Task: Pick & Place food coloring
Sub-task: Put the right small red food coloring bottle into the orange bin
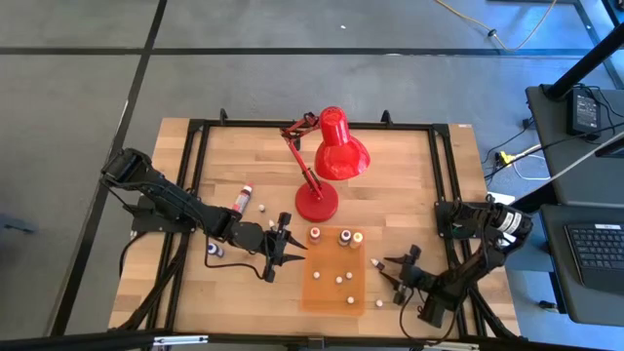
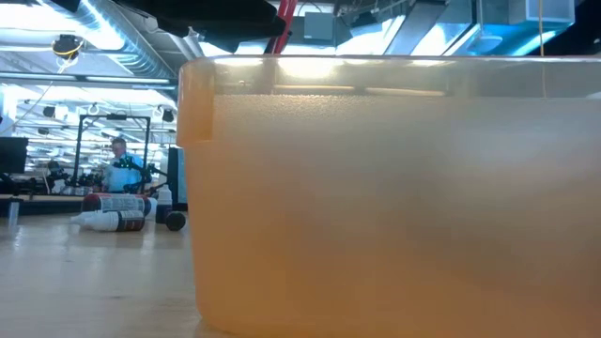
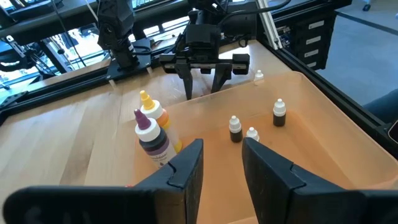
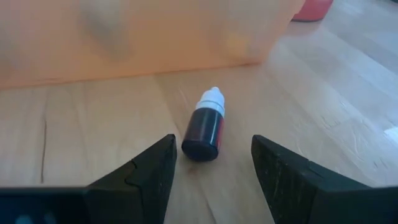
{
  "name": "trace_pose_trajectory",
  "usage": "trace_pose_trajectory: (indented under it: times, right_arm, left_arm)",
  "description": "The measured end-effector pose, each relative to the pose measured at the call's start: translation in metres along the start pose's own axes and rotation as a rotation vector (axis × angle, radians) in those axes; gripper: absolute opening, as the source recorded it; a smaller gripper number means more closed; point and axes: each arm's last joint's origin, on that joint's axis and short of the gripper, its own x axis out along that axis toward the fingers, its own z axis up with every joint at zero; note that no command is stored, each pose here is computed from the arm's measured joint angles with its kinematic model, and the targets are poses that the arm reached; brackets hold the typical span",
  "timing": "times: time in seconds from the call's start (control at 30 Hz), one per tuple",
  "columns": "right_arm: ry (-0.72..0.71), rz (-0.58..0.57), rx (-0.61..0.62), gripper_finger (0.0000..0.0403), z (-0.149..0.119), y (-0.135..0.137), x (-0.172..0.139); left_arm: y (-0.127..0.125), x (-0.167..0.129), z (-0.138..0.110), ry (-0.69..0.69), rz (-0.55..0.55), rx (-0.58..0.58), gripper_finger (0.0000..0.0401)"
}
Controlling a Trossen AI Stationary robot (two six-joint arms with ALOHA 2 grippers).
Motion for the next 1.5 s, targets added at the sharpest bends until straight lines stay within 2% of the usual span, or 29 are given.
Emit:
trace_pose_trajectory:
  times: [0.87,1.0,1.3,1.5]
  right_arm:
    - [-0.010,-0.009,-0.003,0.0212,0.0013,-0.0005,0.0024]
    - [-0.008,-0.007,0.002,0.0185,0.0013,0.0000,0.0024]
    - [-0.005,-0.007,-0.002,0.0092,0.0011,-0.0001,0.0024]
    - [0.008,-0.020,-0.027,0.0076,0.0063,0.0032,-0.0001]
  left_arm:
    - [0.0000,0.0000,-0.0001,0.000,0.000,-0.001,0.0107]
    - [0.0000,0.0000,0.0000,0.000,0.000,-0.001,0.0108]
    - [0.0000,0.0000,0.0000,0.000,0.000,-0.001,0.0108]
    - [0.0000,0.0000,0.0000,0.000,0.000,-0.002,0.0109]
